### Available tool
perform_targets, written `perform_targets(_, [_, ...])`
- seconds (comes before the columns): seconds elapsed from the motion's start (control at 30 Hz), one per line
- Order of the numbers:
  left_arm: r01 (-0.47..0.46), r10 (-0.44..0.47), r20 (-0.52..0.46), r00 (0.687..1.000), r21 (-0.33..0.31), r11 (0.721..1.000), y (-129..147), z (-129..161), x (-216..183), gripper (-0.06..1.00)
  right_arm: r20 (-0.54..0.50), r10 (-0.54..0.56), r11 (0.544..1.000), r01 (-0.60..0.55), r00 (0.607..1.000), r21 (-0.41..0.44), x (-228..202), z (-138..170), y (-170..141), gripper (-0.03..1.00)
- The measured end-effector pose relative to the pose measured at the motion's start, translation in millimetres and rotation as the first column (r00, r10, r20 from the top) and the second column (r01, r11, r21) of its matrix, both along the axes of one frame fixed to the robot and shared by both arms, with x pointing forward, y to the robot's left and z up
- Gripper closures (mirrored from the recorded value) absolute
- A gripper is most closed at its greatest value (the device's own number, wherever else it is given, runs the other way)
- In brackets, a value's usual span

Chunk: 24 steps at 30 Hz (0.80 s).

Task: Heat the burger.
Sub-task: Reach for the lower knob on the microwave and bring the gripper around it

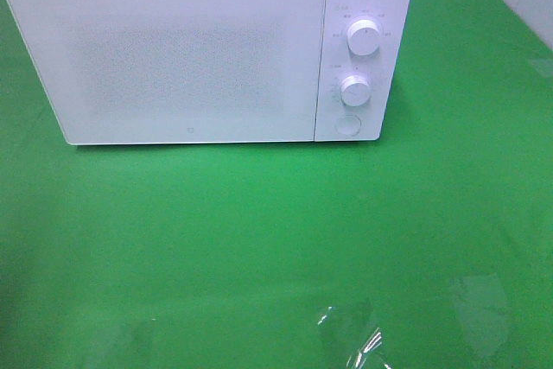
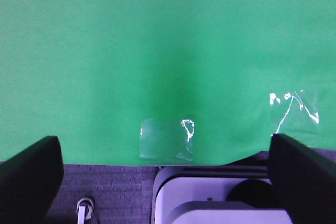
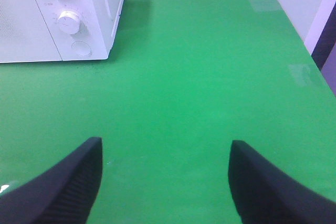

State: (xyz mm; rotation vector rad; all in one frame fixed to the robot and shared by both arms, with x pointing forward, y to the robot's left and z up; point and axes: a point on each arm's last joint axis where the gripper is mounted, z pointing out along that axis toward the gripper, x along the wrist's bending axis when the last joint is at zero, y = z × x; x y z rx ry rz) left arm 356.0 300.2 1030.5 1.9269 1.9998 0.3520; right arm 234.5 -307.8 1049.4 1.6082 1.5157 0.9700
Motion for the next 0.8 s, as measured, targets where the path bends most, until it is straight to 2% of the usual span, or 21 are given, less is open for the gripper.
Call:
perform_targets(0.03, [0.004,-0.004,0.054,0.999,0.005,1.000,-0.3,2.7,-7.8,-0.03,0.000,0.000,1.000,0.000,1.000,0.000,0.0,0.0,0.0,0.30])
perform_targets(0.07, [0.004,-0.004,0.054,0.999,0.005,1.000,-0.3,2.7,-7.8,-0.03,0.000,0.000,1.000,0.000,1.000,0.000,0.0,0.0,0.0,0.30])
perform_targets(0.1, [0.005,-0.006,0.123,0.992,0.012,1.000,-0.5,8.7,-14.4,-0.03,0.000,0.000,1.000,0.000,1.000,0.000,0.0,0.0,0.0,0.30])
perform_targets(0.2, [0.006,-0.008,0.151,0.989,0.014,1.000,-0.7,11.4,-17.8,-0.03,0.000,0.000,1.000,0.000,1.000,0.000,0.0,0.0,0.0,0.30])
perform_targets(0.27, [0.008,-0.012,0.227,0.974,0.020,1.000,-1.3,18.9,-30.4,-0.03,0.000,0.000,1.000,0.000,1.000,0.000,0.0,0.0,0.0,0.30])
perform_targets(0.47, [0.015,-0.019,0.225,0.974,0.019,1.000,-2.8,14.4,-50.6,-0.03,0.000,0.000,1.000,0.000,1.000,0.000,0.0,0.0,0.0,0.30])
perform_targets(0.57, [0.015,-0.020,0.311,0.950,0.020,1.000,-3.9,19.0,-65.0,-0.03,0.000,0.000,1.000,0.000,1.000,0.000,0.0,0.0,0.0,0.30])
perform_targets(0.63, [0.014,-0.020,0.330,0.944,0.022,1.000,-4.0,20.0,-68.2,-0.03,0.000,0.000,1.000,0.000,1.000,0.000,0.0,0.0,0.0,0.30])
perform_targets(0.67, [0.014,-0.021,0.378,0.925,0.021,1.000,-4.7,22.3,-76.0,-0.03,0.000,0.001,1.000,-0.001,1.000,0.001,0.0,0.0,0.1,0.30])
perform_targets(0.7, [0.014,-0.021,0.378,0.925,0.021,1.000,-4.7,22.3,-76.0,-0.03,0.000,0.001,1.000,-0.001,1.000,0.001,0.0,0.0,0.1,0.30])
perform_targets(0.73, [0.017,-0.021,0.430,0.903,0.013,1.000,-6.1,24.5,-84.7,-0.03,0.000,0.001,1.000,-0.001,1.000,0.001,0.0,0.0,0.1,0.30])
perform_targets(0.77, [0.017,-0.021,0.430,0.903,0.013,1.000,-6.1,24.5,-84.7,-0.03,0.000,0.001,1.000,-0.001,1.000,0.001,0.0,0.0,0.1,0.30])
perform_targets(0.8, [0.021,-0.021,0.481,0.876,0.005,1.000,-7.6,26.1,-93.7,-0.03,0.000,0.001,1.000,-0.001,1.000,0.001,0.0,0.0,0.1,0.30])
